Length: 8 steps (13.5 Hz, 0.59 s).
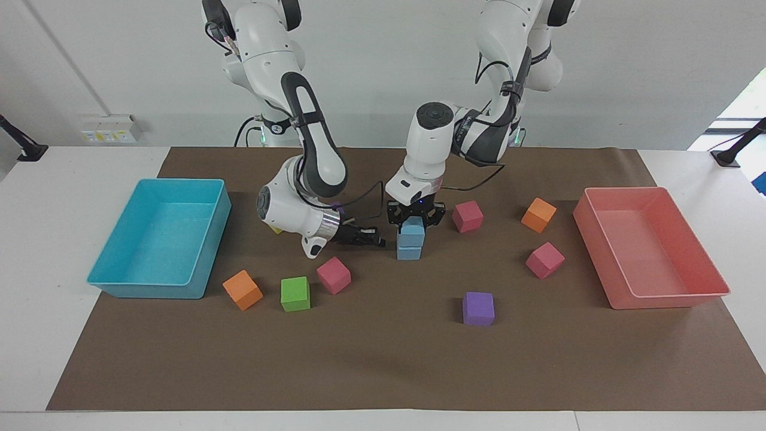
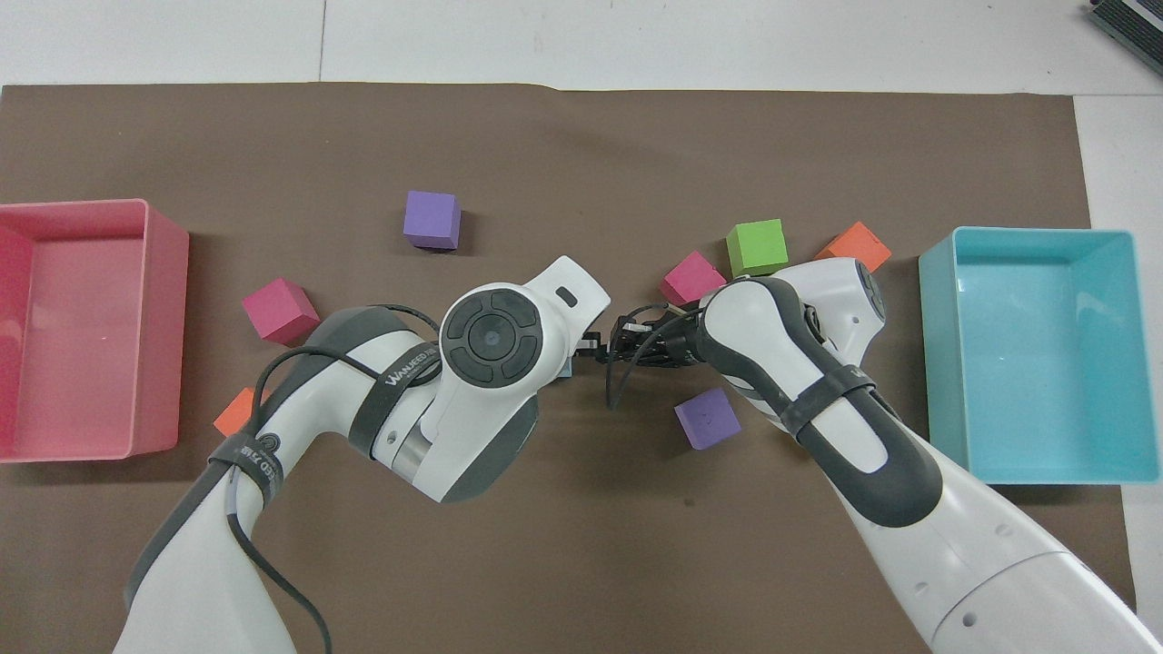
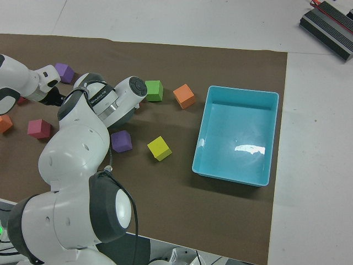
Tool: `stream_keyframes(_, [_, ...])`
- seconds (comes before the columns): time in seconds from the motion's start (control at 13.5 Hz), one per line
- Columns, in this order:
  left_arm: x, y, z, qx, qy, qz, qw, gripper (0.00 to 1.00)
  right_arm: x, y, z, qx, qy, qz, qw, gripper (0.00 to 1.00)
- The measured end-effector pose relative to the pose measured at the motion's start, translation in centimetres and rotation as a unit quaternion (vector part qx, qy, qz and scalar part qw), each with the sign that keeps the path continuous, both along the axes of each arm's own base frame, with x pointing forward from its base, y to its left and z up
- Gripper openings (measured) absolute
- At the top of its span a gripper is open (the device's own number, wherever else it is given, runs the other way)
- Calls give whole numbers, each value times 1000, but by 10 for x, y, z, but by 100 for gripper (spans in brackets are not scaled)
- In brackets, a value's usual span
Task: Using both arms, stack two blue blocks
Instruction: 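Lower the held cube onto the center light-blue cube and open the left gripper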
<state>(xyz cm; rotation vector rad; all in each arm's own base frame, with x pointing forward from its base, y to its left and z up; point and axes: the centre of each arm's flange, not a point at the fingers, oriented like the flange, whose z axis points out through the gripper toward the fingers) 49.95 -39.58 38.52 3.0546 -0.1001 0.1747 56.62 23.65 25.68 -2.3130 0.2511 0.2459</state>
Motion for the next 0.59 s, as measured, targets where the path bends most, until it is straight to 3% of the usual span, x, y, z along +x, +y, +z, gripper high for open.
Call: stream_keyframes(0.59, [1, 0, -6, -1, -1, 0, 1000, 58, 0, 0, 0, 0, 0, 0, 1000, 1])
